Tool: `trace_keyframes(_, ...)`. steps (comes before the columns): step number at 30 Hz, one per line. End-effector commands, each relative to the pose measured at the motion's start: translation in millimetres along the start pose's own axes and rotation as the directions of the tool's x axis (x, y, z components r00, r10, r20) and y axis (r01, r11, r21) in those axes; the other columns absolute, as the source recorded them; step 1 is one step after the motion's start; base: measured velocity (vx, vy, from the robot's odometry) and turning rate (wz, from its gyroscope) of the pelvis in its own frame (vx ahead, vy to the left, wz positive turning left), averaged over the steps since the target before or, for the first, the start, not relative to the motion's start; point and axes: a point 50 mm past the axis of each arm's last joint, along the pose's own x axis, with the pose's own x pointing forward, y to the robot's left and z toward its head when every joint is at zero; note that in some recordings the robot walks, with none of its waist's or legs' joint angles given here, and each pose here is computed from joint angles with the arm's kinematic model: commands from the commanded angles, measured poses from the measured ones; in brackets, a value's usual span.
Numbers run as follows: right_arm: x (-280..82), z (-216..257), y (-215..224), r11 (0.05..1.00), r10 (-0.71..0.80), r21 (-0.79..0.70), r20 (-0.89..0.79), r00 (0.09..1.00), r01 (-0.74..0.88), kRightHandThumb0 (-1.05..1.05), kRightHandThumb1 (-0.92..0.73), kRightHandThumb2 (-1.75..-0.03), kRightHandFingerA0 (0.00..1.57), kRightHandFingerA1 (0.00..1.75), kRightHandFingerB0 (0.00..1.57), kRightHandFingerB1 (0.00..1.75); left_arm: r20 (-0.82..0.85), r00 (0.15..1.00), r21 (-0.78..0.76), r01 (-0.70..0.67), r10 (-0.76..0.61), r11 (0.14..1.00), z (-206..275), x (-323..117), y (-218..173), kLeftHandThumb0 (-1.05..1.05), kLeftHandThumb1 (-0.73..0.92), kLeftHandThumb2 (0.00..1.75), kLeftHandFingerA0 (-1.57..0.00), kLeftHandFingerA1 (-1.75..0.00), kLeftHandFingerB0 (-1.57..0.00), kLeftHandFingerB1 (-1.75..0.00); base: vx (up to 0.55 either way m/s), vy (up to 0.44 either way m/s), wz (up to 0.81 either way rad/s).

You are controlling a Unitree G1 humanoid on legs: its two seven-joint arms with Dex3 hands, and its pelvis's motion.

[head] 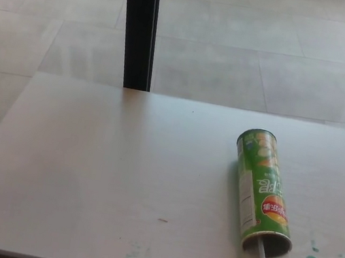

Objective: Use the finger on the right hand of the robot to pull out the chips tray kept inside a container in the middle of the desk

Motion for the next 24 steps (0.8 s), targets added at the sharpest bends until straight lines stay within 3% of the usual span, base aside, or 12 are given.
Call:
trace_keyframes(1, -2.5, -1.3, -1.8, 0.999, 0.014, 0.032, 0.023, 1.0, -0.015, -0.26, -0.6, -0.61, 0.76, 1.04, 0.12, 0.38, -0.014, 1.0, 0.024, -0.012, 0.013, 1.0, 4.4, 0.6, 5.2, -0.37, 0.72, 0.6, -0.53, -0.56, -0.5, -0.48, 0.0, 0.0, 0.0)
trace_keyframes(11, -2.5, 0.3, -1.3, 0.999, 0.029, 0.014, 0.033, 0.999, -0.03, -0.27, -0.62, -0.62, 0.71, 1.02, 0.1, 0.37, -0.031, 1.0, 0.054, 0.004, -0.002, 0.999, 2.9, 2.3, 6.0, -0.39, 0.73, 0.61, -0.49, -0.52, -0.49, -0.47, 0.0, 0.0, 0.0)
trace_keyframes(12, -1.8, 1.1, -1.9, 0.999, 0.034, -0.021, 0.024, 0.999, -0.034, -0.25, -0.44, -0.94, 0.73, 0.9, 0.0, 0.47, -0.044, 0.999, 0.043, 0.0, 0.002, 0.999, 1.3, 3.9, 6.7, -0.38, 0.71, 0.6, -0.5, -0.52, -0.51, -0.47, 0.0, 0.0, 0.0)
trace_keyframes(14, -1.3, 0.5, -2.7, 0.999, 0.046, -0.013, 0.014, 0.999, -0.046, -0.24, -0.46, -0.95, 0.72, 0.9, 0.0, 0.47, -0.051, 0.999, 0.027, -0.003, 0.005, 1.0, 1.3, 3.2, 6.6, -0.38, 0.72, 0.6, -0.52, -0.52, -0.49, -0.46, 0.0, 0.0, 0.0)
trace_keyframes(17, -1.2, 1.4, -2.7, 0.999, 0.034, -0.038, 0.016, 0.999, -0.034, -0.25, -0.44, -0.94, 0.75, 0.91, 0.04, 0.49, -0.041, 0.999, 0.027, 0.01, -0.009, 1.0, 3.9, 0.3, 5.3, -0.38, 0.73, 0.61, -0.49, -0.52, -0.47, -0.45, 0.0, 0.0, 0.0)
trace_keyframes(18, -1.2, 1.9, -1.9, 0.999, 0.038, -0.025, 0.019, 0.999, -0.037, -0.3, -0.64, -0.61, 0.7, 0.98, 0.13, 0.37, -0.042, 0.999, 0.03, 0.002, -0.001, 1.0, 5.2, -0.5, 4.5, -0.4, 0.72, 0.6, -0.51, -0.53, -0.48, -0.45, 0.0, 0.0, 0.0)
trace_keyframes(23, -2.5, 3.0, -1.3, 0.998, 0.028, -0.049, 0.049, 0.998, -0.026, -0.28, -0.63, -0.61, 0.73, 0.99, 0.14, 0.38, -0.04, 0.999, 0.036, 0.008, -0.006, 0.999, 4.0, 1.2, 5.0, -0.39, 0.73, 0.6, -0.51, -0.53, -0.48, -0.45, 0.0, 0.0, 0.0)
trace_keyframes(24, -1.2, 2.4, -1.9, 0.999, 0.031, -0.04, 0.03, 0.999, -0.03, -0.26, -0.43, -0.94, 0.75, 0.91, 0.03, 0.49, -0.031, 0.999, 0.048, 0.017, -0.016, 0.999, 4.1, 1.2, 5.3, -0.39, 0.73, 0.61, -0.5, -0.53, -0.47, -0.46, 0.0, 0.0, 0.0)
